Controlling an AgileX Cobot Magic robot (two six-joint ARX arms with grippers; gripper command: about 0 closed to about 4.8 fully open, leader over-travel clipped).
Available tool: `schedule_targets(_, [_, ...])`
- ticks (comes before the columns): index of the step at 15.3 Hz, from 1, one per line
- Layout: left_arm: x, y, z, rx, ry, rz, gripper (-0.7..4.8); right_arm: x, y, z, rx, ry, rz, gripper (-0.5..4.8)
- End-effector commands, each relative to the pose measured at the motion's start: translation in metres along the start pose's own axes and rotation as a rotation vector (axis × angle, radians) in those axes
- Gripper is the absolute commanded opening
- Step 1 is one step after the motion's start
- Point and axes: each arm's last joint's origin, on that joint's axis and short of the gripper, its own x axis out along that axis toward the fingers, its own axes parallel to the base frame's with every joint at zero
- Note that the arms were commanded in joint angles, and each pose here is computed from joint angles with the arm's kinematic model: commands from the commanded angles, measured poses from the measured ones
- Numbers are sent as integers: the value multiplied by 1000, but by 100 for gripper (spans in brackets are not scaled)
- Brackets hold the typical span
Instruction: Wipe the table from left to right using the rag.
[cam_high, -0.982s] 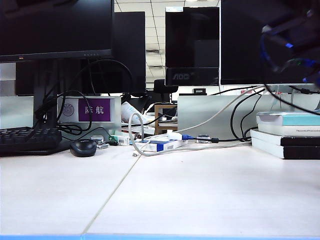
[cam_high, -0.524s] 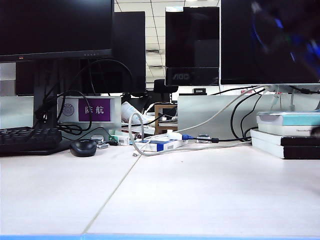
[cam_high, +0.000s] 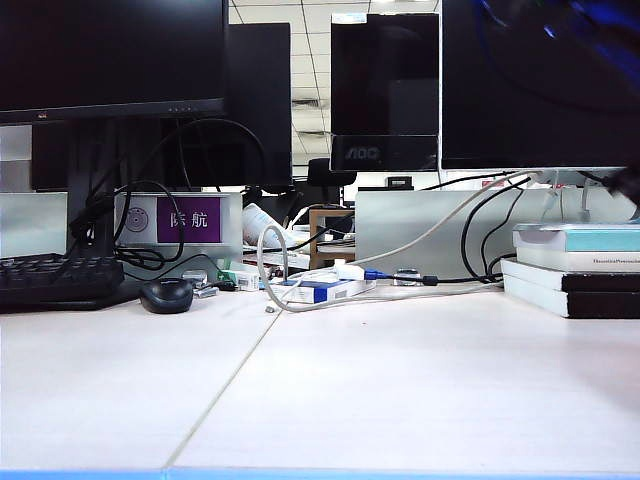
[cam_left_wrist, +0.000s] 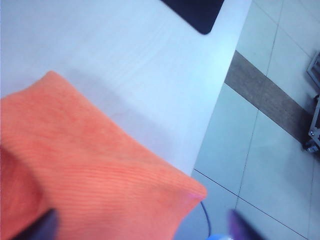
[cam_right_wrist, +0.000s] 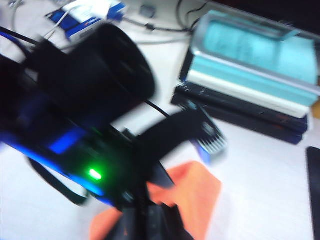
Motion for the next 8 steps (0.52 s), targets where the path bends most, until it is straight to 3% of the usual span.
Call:
schedule_targets(1, [-21, 0, 10, -1, -27, 8, 479, -6, -5, -2, 17, -31, -5, 80])
schedule_targets(6, [-46, 6, 21, -28, -15, -39, 479, -8, -9, -7, -3, -19, -24, 100])
schedule_targets(7, [-55, 6, 24, -38, 3, -96, 479, -16, -17, -19, -15, -2, -23, 266])
schedule_targets(8, [-62, 0, 28, -63, 2, -195, 479, -31, -34, -37, 3, -84, -5, 266])
